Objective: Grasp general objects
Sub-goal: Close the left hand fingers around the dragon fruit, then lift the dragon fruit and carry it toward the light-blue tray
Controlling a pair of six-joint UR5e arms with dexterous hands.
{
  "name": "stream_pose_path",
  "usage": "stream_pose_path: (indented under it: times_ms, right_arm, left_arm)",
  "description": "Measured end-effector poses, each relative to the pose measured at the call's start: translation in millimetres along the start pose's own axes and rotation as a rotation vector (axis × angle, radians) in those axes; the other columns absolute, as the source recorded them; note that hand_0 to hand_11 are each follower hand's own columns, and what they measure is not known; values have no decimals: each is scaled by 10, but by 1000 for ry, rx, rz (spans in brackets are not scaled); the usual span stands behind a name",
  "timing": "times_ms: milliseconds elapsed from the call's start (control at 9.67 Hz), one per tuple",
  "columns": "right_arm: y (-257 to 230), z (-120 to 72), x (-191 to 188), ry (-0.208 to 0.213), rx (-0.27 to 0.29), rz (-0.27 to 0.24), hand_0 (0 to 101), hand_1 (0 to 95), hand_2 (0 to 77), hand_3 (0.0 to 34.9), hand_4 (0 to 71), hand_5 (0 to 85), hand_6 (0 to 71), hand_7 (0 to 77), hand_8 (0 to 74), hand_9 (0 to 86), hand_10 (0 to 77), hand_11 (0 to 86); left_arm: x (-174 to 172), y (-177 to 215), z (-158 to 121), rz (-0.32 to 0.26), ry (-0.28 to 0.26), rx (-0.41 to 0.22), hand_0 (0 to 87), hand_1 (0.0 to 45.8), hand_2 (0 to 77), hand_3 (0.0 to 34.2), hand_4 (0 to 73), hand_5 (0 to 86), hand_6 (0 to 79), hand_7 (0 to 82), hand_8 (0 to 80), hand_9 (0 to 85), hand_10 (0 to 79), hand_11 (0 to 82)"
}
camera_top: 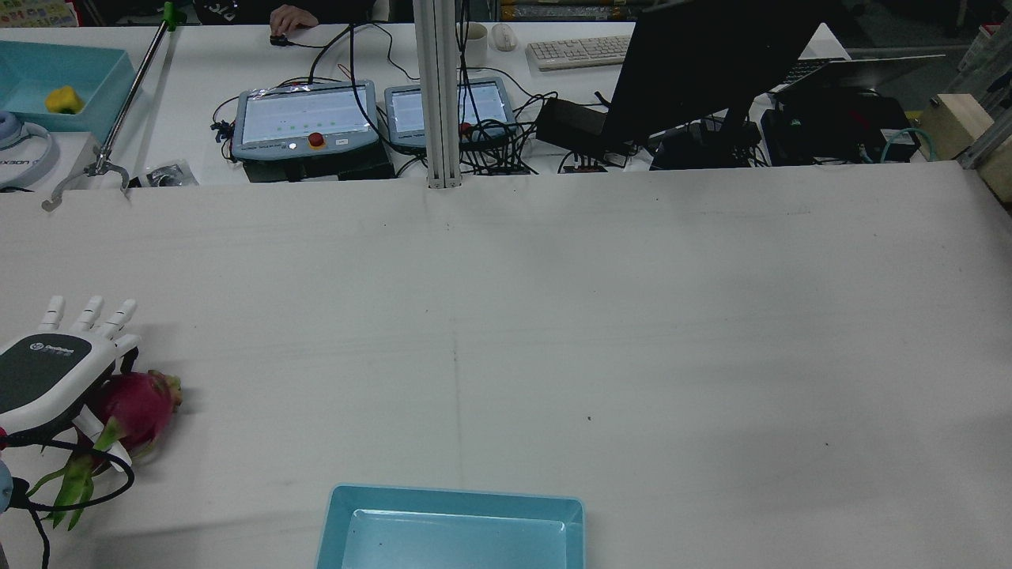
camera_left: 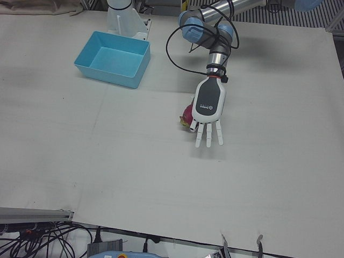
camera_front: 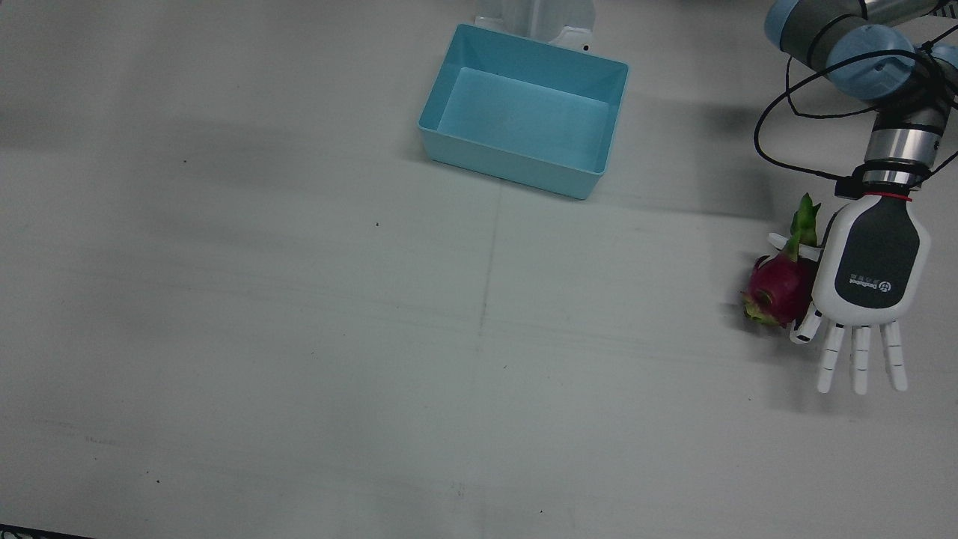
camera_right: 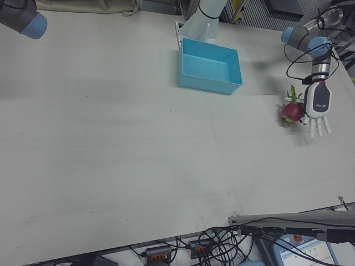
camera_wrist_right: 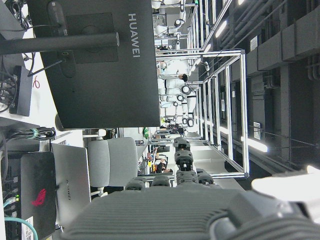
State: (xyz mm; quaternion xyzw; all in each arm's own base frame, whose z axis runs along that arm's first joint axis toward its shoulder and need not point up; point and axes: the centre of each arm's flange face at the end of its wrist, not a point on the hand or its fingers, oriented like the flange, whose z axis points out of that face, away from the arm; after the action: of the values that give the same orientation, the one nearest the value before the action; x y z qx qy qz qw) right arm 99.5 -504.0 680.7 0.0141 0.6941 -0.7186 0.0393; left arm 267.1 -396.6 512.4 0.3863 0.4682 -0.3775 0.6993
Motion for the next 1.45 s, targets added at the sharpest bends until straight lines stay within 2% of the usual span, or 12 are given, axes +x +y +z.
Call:
stream_pose_path:
  times_ms: [103,207,310,414,517,621,724,828,1034,1241,1345,1448]
  right_arm:
    - [0,0,0,0,0,0,1,49,16,0,0,0,0,0,0,16,0,11]
    - [1,0,0,0,0,0,1,49,16,0,0,0,0,0,0,16,0,11]
    - [1,0,0,0,-1,0,1,49,16,0,0,0,0,0,0,16,0,11]
    - [1,0,0,0,-1,0,1,49,16,0,0,0,0,0,0,16,0,11]
    - [0,0,0,0,-1,0,1,49,16,0,0,0,0,0,0,16,0,11]
    - [0,0,0,0,0,0,0,49,16,0,0,0,0,0,0,16,0,11]
    - [0,0,0,0,0,0,0,49,16,0,0,0,0,0,0,16,0,11]
    - [-1,-1,0,0,1,0,0,49,16,0,0,0,0,0,0,16,0,11]
    - [0,-1,0,0,0,0,1,49,16,0,0,0,0,0,0,16,0,11]
    - [0,0,0,0,0,0,1,49,16,0,0,0,0,0,0,16,0,11]
    - [0,0,0,0,0,0,1,49,16,0,0,0,0,0,0,16,0,11]
    - [0,0,0,0,0,0,0,49,16,0,0,0,0,0,0,16,0,11]
  left_arm:
    - [3,3,5,-2,4,0,504,0,0,152,22,682,5,22,11,11,5,5]
    - [5,5,7,-4,6,0,504,0,0,152,22,682,5,22,11,11,11,5]
    - [8,5,7,-5,8,0,499,0,0,85,87,693,5,22,11,11,5,5]
    - [12,4,6,-6,9,1,488,0,55,39,98,687,5,22,11,11,5,5]
    - [16,3,5,-7,10,1,488,0,55,39,98,687,5,22,11,11,5,5]
    - [20,4,6,-8,12,1,483,0,147,0,104,687,5,60,11,11,5,5]
    - [27,4,6,-9,14,1,483,0,147,0,104,687,5,76,11,11,5,5]
    - [35,3,6,-10,15,1,485,0,185,0,104,698,5,87,11,11,5,5]
    - [125,-23,-28,-26,36,0,476,0,213,0,104,693,11,93,11,11,11,5]
    - [376,-118,-154,-71,98,-3,471,0,218,0,104,687,11,93,11,11,11,5]
    - [519,-175,-236,-97,135,-8,443,0,224,0,104,693,11,93,11,11,11,5]
    - [711,-220,-301,-129,182,-29,421,0,229,0,104,693,11,44,11,11,5,5]
